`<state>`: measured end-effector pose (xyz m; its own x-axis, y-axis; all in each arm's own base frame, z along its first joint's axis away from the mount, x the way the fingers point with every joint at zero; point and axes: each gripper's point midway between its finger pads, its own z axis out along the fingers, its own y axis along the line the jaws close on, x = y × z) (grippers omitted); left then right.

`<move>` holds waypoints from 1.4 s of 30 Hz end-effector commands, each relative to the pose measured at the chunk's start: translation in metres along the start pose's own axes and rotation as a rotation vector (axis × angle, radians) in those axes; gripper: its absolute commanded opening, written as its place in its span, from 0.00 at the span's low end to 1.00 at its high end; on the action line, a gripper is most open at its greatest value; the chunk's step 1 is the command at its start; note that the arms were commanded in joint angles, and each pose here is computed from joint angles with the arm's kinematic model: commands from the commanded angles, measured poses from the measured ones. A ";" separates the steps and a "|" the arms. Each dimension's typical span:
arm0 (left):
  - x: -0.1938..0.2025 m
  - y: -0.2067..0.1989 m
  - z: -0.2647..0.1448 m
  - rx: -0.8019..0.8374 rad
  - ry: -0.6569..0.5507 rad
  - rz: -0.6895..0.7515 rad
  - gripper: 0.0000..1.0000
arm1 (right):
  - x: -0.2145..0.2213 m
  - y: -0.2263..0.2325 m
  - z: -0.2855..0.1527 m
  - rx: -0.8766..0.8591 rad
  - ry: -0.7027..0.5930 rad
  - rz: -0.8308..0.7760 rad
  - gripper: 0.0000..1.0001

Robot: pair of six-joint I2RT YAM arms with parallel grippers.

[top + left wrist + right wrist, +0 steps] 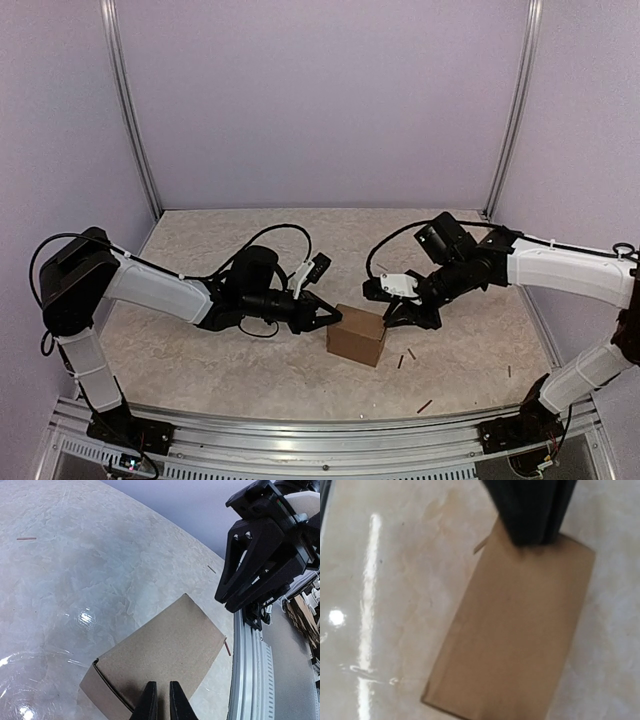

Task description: Fold the paper box

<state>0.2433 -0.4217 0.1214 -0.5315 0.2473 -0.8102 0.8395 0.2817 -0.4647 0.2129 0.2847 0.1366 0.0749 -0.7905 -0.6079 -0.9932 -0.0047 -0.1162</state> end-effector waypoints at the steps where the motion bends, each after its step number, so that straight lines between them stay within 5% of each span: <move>1: 0.048 0.017 0.003 -0.069 0.150 -0.094 0.11 | 0.001 -0.002 -0.002 0.001 0.005 0.012 0.13; 10: 0.050 0.019 0.001 -0.091 0.162 -0.092 0.11 | 0.059 0.012 0.044 -0.062 0.152 0.028 0.12; 16: 0.037 0.015 -0.001 -0.093 0.148 -0.068 0.10 | 0.034 0.001 0.023 -0.028 0.111 0.023 0.12; 20: -0.026 -0.004 -0.016 -0.105 0.048 0.034 0.16 | 0.002 -0.028 -0.021 0.100 0.049 -0.008 0.12; 25: -0.121 -0.015 -0.053 -0.226 -0.053 0.149 0.34 | -0.008 -0.071 -0.074 0.308 -0.016 0.029 0.13; 29: -0.156 0.006 -0.090 -0.463 -0.065 0.230 0.49 | -0.016 -0.105 -0.134 0.530 -0.114 0.092 0.35; 31: -0.164 0.026 -0.115 -0.626 -0.070 0.246 0.65 | -0.017 -0.120 -0.170 0.682 -0.178 0.134 0.63; 32: -0.169 0.031 -0.129 -0.680 -0.083 0.243 0.80 | -0.015 -0.125 -0.185 0.749 -0.206 0.161 0.90; 33: -0.171 0.036 -0.141 -0.725 -0.094 0.237 0.96 | -0.010 -0.132 -0.196 0.812 -0.222 0.202 0.98; 39: -0.133 0.111 -0.217 -0.962 -0.178 -0.034 0.99 | 0.047 -0.161 -0.174 0.908 -0.222 0.474 1.00; 42: -0.084 0.134 -0.215 -0.842 -0.173 -0.242 0.99 | 0.059 -0.172 -0.180 0.971 -0.322 0.553 1.00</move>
<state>0.3806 -0.2417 0.2749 -0.4038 0.1018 -0.9091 0.4321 0.8972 -0.0914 0.3507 0.1514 0.2805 -0.1146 -0.5141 -0.8500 -0.5428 0.7490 -0.3799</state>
